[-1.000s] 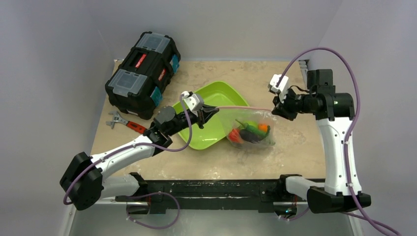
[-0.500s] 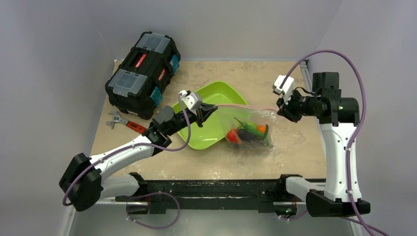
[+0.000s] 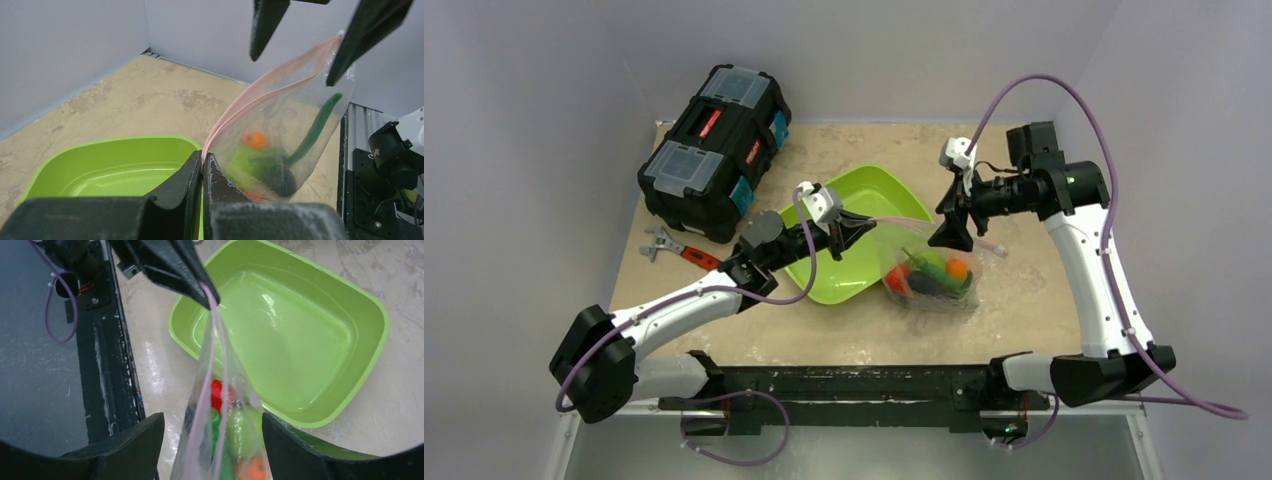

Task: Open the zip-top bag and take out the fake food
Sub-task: Unzip the zipper food storage bag at the center of the board, then open the zipper of the food storage bag at the center of the board.

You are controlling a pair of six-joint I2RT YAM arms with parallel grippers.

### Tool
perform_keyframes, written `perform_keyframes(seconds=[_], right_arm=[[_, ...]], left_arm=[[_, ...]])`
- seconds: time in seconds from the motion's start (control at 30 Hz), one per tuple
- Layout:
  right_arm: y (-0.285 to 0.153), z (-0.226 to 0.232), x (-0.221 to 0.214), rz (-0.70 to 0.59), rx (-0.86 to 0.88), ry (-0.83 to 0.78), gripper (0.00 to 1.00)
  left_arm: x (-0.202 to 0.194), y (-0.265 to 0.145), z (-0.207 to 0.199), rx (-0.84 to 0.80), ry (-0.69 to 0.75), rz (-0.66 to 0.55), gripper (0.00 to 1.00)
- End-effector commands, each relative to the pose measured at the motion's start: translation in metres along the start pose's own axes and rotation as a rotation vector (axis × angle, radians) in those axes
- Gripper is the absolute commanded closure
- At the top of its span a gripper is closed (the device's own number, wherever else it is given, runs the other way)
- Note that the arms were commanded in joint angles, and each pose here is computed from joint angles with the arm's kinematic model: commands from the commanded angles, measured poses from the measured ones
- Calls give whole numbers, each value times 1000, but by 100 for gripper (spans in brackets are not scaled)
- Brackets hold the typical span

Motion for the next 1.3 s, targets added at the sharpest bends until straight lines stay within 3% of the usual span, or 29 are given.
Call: perform_keyframes(seconds=[0.0,0.4,0.8,0.9,1.0,1.07,1.1,1.13,1.2,1.27], right_arm=[[1,-17,21,-85,-84,37,31],[9,-23,7,-20,-94,76,51],[20,-25,-17,89,-140,54,50],[23,-26,-23,109,-143,51,64],[23,-25,-23,110,-127,44,95],[20,-25,-21,110,-151,26,100],[17,-27,-17,100,-178,17,100],[15,-28,-14,83,-214,27,100],[4,-35,-12,100,-326,9,100],[-9,-42,-12,115,-411,-4,100]], left_arm=[[21,6,-11,-55,19,-54,100],[19,8,-13,-63,11,-49,100],[18,7,-15,-66,2,-43,100],[17,5,-17,-70,-4,-42,100],[15,0,-18,-65,-25,-46,100],[14,-6,-20,-66,-49,-54,100],[14,-10,-22,-69,-65,-58,94],[14,-15,-24,-72,-82,-60,82],[11,-27,-27,-69,-116,-65,46],[11,-41,-30,-60,-143,-76,22]])
Point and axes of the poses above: each gripper's point midway between its finger pads, its own y axis out along the fingers, its own z axis along the line the jaws close on, x = y × z, the point moved 6 cm from there along -y, back along the fingers, and after that the axes turned 8 degrees about -y, right-handed, at the moved point
